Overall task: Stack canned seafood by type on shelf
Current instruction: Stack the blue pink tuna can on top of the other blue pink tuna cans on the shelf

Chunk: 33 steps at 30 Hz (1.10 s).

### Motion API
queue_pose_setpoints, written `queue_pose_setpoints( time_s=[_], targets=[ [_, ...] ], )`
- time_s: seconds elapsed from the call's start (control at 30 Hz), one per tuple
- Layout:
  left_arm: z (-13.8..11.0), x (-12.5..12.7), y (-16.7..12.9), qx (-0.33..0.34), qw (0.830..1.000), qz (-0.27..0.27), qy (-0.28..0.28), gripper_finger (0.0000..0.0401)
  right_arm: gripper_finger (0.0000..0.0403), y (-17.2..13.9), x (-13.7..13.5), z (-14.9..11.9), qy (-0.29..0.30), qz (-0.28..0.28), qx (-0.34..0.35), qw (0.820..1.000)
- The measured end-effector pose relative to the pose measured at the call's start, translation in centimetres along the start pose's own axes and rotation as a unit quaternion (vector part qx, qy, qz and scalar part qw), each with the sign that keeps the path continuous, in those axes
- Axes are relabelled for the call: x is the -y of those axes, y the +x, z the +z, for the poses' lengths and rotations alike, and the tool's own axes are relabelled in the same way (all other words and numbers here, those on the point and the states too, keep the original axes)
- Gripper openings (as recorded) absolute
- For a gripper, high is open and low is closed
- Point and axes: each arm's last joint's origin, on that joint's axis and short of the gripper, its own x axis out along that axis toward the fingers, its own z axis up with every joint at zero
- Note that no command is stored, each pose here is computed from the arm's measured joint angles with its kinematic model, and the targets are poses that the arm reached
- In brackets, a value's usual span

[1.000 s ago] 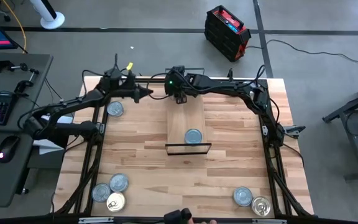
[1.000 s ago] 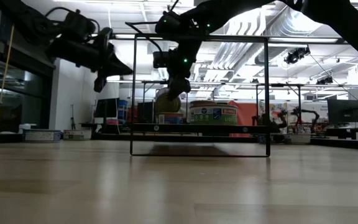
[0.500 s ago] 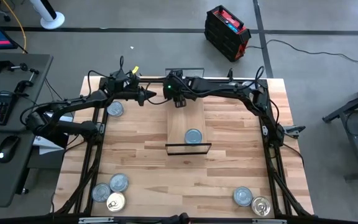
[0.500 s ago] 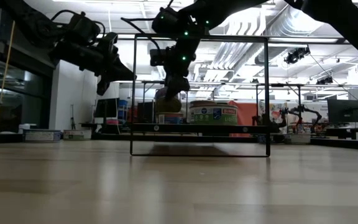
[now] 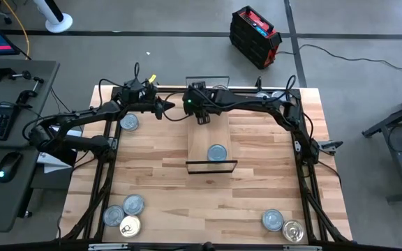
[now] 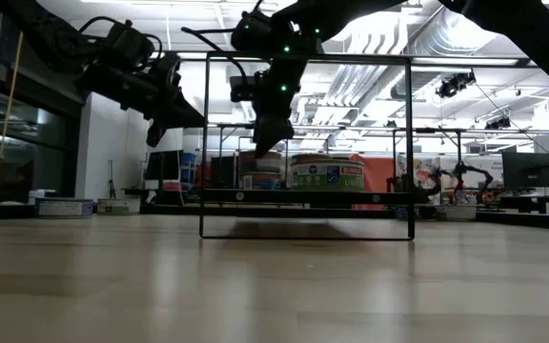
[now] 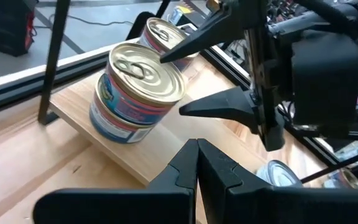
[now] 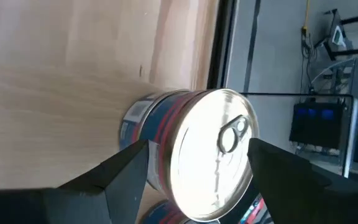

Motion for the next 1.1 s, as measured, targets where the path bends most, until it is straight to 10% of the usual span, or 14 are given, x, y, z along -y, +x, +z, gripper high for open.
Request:
queue_pose_setpoints(
  time_s=[0.53, 0.83, 1.1],
  targets=[
    [0.2, 1.7, -1.3, -0.032, 0.992, -0.124, 0.015, 0.0000, 0.0264, -4.0, 1.8, 1.4, 0.047, 0.024, 0.061, 0.997],
    [0.2, 4.9, -3.5, -0.003, 0.986, -0.160, 0.053, 0.0000, 0.0264, -8.6, 4.1, 1.5, 0.210, 0.122, 0.082, 0.967],
    [-2.2, 6.7, -2.7, -0.003, 0.983, -0.184, 0.004, 0.0000, 0.0264, -10.5, 1.6, -0.3, 0.190, 0.321, -0.004, 0.928]
  ],
)
